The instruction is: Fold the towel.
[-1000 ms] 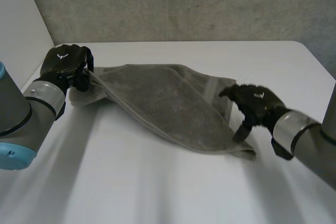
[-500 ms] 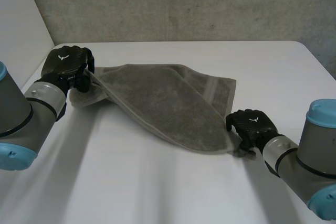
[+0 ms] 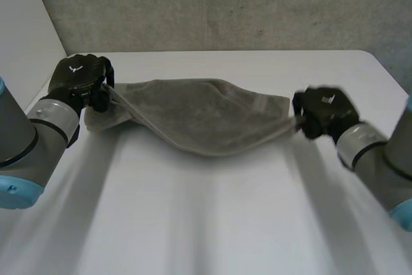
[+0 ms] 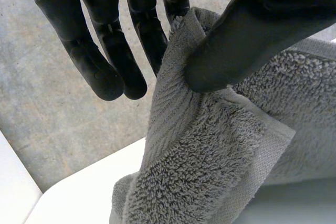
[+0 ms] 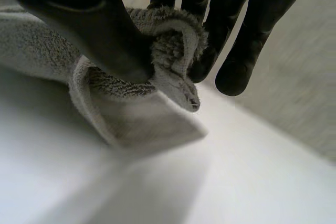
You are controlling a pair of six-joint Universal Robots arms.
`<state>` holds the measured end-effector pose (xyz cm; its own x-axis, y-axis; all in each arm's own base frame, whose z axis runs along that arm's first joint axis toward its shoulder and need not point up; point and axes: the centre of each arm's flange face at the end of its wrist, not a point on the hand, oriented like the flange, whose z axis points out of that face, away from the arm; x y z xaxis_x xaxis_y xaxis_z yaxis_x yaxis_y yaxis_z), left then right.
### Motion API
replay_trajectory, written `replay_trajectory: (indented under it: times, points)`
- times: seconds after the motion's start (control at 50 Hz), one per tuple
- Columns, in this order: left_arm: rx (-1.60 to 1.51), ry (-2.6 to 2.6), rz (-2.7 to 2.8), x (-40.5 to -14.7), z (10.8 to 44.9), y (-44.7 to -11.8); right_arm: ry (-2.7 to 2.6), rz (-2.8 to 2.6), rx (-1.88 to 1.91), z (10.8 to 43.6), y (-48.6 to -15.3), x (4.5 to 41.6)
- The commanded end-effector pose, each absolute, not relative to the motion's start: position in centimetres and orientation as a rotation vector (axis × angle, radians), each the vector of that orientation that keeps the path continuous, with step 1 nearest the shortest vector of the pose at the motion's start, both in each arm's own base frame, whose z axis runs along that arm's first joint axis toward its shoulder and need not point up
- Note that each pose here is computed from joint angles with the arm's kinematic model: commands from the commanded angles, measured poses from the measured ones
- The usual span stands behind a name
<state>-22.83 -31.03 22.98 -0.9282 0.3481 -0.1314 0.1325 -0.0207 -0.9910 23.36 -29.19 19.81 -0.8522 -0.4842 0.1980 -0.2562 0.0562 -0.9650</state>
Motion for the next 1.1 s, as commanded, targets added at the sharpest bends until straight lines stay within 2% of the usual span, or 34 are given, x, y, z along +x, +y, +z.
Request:
replay_trajectory:
  times: [0.02, 0.06, 0.08, 0.12, 0.14, 0.16, 0.18, 0.2, 0.28, 0.38, 0.44, 0.48, 0.5, 0.54, 0.56, 0.58, 0.66, 0.7, 0.76, 0.8, 0.82, 0.86, 0.88, 0.92, 1.0, 1.1]
  points:
    - [-0.522, -2.049, 2.112, -22.5, 24.4, -30.0, 1.931, -2.161, -0.733, 27.8, -28.9, 22.5]
    - [-0.514, -2.025, 2.142, -22.3, 25.3, -29.9, 1.882, -2.251, -0.730, 31.0, -28.5, 21.7]
    - [-0.505, -1.999, 2.169, -22.2, 26.3, -29.7, 1.882, -2.251, -0.730, 31.0, -28.5, 21.7]
    - [-0.498, -1.965, 2.203, -22.1, 27.5, -29.5, 1.871, -2.327, -0.750, 33.8, -28.6, 20.6]
    - [-0.493, -1.928, 2.234, -22.0, 28.7, -29.1, 1.871, -2.328, -0.750, 33.8, -28.6, 20.6]
    - [-0.492, -1.928, 2.234, -22.0, 28.8, -29.1, 1.859, -2.356, -0.779, 35.2, -28.5, 20.4]
    - [-0.491, -1.873, 2.272, -21.9, 30.3, -28.6, 1.859, -2.357, -0.780, 35.2, -28.5, 20.4]
    - [-0.490, -1.820, 2.305, -21.9, 31.8, -28.2, 1.841, -2.385, -0.816, 36.5, -28.3, 20.3]
    - [-0.497, -1.738, 2.350, -21.8, 33.9, -27.5, 1.848, -2.415, -0.961, 39.1, -27.9, 20.1]
    - [-0.516, -1.760, 2.321, -21.9, 34.2, -27.5, 2.013, -2.309, -1.111, 37.4, -29.5, 19.3]
    - [-0.537, -1.861, 2.235, -22.2, 32.2, -28.5, 2.098, -2.193, -1.235, 35.2, -30.4, 19.8]
    - [-0.564, -1.994, 2.106, -22.9, 28.7, -30.1, 2.122, -2.147, -1.291, 34.0, -30.8, 20.2]
    - [-0.564, -1.994, 2.105, -22.9, 28.7, -30.1, 2.138, -2.104, -1.331, 32.8, -31.2, 20.6]
    - [-0.589, -2.084, 2.000, -23.6, 26.0, -31.4, 2.144, -2.064, -1.361, 31.7, -31.7, 21.1]
    - [-0.590, -2.085, 2.000, -23.6, 26.0, -31.4, 2.145, -2.029, -1.381, 30.7, -32.1, 21.6]
    - [-0.594, -2.121, 1.960, -23.9, 24.6, -32.6, 2.142, -2.014, -1.393, 30.0, -32.7, 22.2]
    - [-0.593, -2.113, 1.968, -24.6, 23.8, -34.8, 2.129, -2.041, -1.392, 28.9, -34.2, 23.0]
    - [-0.599, -2.050, 2.043, -25.2, 25.0, -36.6, 2.056, -2.199, -1.368, 29.3, -35.9, 24.1]
    - [-0.609, -1.990, 2.113, -25.5, 26.4, -37.3, 1.983, -2.329, -1.338, 30.3, -36.7, 24.6]
    - [-0.586, -1.804, 2.290, -25.8, 30.1, -38.5, 1.763, -2.626, -1.225, 32.6, -38.1, 25.2]
    - [-0.586, -1.803, 2.291, -25.8, 30.1, -38.5, 1.762, -2.627, -1.225, 32.6, -38.1, 25.2]
    - [-0.534, -1.551, 2.476, -26.0, 34.3, -38.7, 1.521, -2.884, -1.104, 35.1, -38.7, 25.3]
    - [-0.534, -1.549, 2.476, -26.0, 34.3, -38.7, 1.520, -2.885, -1.103, 35.1, -38.7, 25.3]
    - [-0.461, -1.306, 2.605, -25.5, 38.7, -37.7, 1.317, -3.046, -1.017, 37.8, -37.7, 25.1]
    - [-0.408, -1.236, 2.602, -25.1, 40.4, -37.0, 1.268, -3.056, -1.026, 38.9, -36.5, 24.9]
    - [-0.379, -1.360, 2.494, -24.5, 38.2, -37.0, 1.375, -2.881, -1.179, 37.1, -35.6, 24.9]
